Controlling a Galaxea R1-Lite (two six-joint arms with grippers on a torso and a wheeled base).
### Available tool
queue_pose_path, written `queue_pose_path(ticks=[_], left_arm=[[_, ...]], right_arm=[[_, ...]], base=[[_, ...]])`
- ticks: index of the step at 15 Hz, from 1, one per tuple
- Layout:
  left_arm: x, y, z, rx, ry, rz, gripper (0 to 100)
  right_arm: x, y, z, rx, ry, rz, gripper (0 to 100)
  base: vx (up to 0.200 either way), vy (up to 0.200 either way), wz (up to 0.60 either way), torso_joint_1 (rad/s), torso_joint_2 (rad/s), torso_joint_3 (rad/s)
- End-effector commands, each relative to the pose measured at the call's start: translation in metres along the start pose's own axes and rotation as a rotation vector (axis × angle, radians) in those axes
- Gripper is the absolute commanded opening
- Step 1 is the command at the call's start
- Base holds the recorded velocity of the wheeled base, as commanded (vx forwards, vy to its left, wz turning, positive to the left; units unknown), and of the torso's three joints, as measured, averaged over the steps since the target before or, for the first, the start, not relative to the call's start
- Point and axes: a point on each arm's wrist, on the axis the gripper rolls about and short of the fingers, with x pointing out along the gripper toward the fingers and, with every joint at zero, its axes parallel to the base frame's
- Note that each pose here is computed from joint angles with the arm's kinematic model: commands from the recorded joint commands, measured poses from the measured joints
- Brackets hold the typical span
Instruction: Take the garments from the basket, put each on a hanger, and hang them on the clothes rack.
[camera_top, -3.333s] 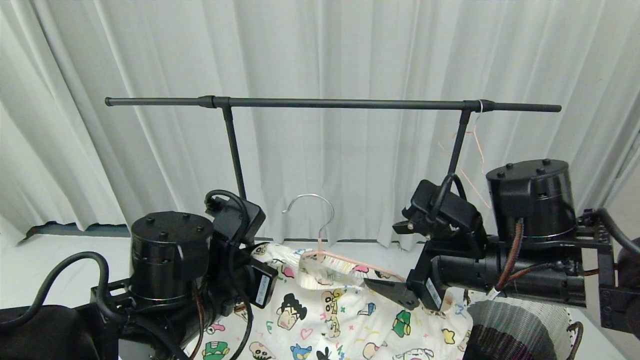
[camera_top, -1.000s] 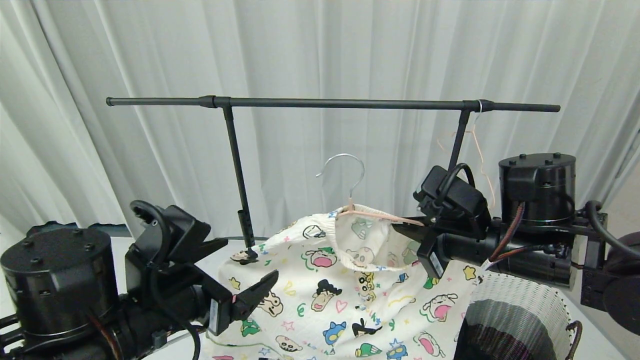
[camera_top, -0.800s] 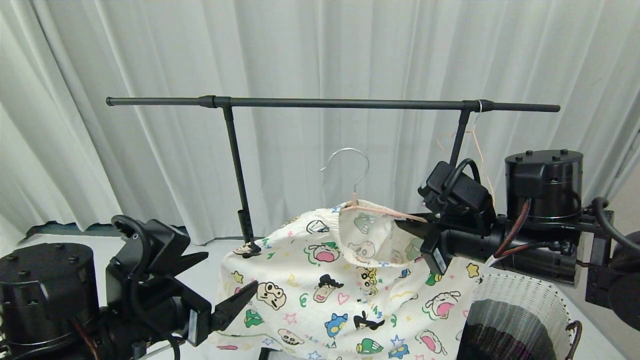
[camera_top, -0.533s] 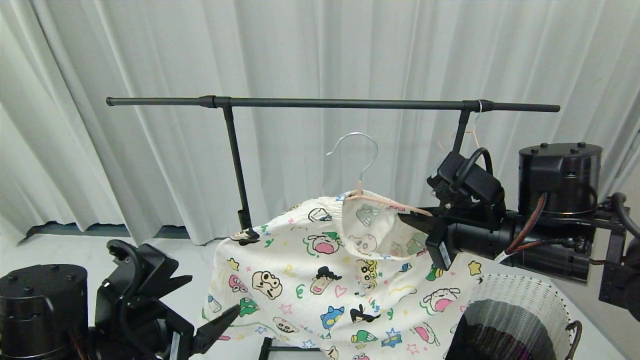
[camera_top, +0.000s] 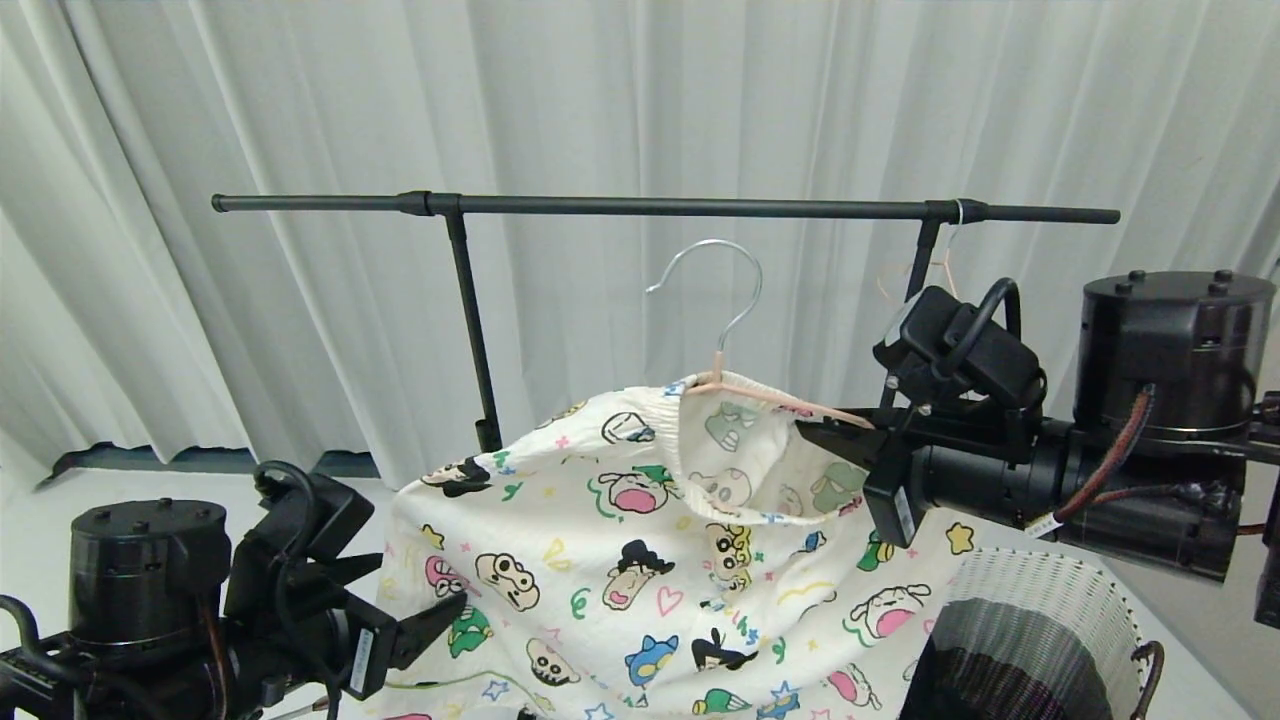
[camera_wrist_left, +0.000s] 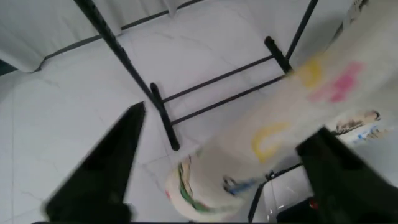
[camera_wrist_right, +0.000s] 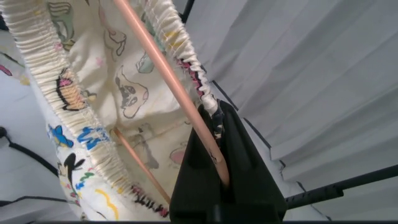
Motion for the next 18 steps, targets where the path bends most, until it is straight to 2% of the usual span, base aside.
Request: queue_pose_path(ticks=[1,3,5,8,12,13,15,18], left_arm=[[0.003,0.003,-0.002,-0.011,0.016,0.007,0],[0.004,0.011,-0.006,-0.036,0.034,0.040,0],[0.006,0.025,-0.014,-0.078,0.079,0.110,0],[0.007,0.033,-0.018,-0.035,0.109,0.152,0],[0.007,0.032,-0.014,-0.017,0.068,0.155,0],[0.005,0.031,-0.013,-0.017,0.049,0.161,100],[-0.002,0.030,-0.010,-0.028,0.015,0.162,100],[-0.017,0.026,0.001,-0.047,-0.070,0.176,100]], right_arm=[[-0.001,0.000,0.001,-0.001,-0.005,-0.001,0],[-0.001,0.000,0.001,-0.001,-0.004,-0.004,0],[-0.002,0.000,0.001,0.001,-0.005,-0.004,0],[-0.002,0.000,0.002,0.041,-0.008,-0.008,0],[-0.002,0.000,0.002,0.043,-0.006,-0.009,0],[-0.002,0.000,0.001,0.045,-0.002,-0.009,0],[-0.002,0.001,-0.001,0.061,0.003,-0.010,0],[-0.002,-0.004,-0.003,0.116,0.039,-0.125,0]], base=[[0.000,0.000,0.00,0.000,0.00,0.000],[0.000,0.000,0.00,0.000,0.00,0.000],[0.000,0.000,0.00,0.000,0.00,0.000],[0.000,0.000,0.00,0.000,0.00,0.000],[0.000,0.000,0.00,0.000,0.00,0.000],[0.000,0.000,0.00,0.000,0.00,0.000],[0.000,0.000,0.00,0.000,0.00,0.000],[0.000,0.000,0.00,0.000,0.00,0.000]])
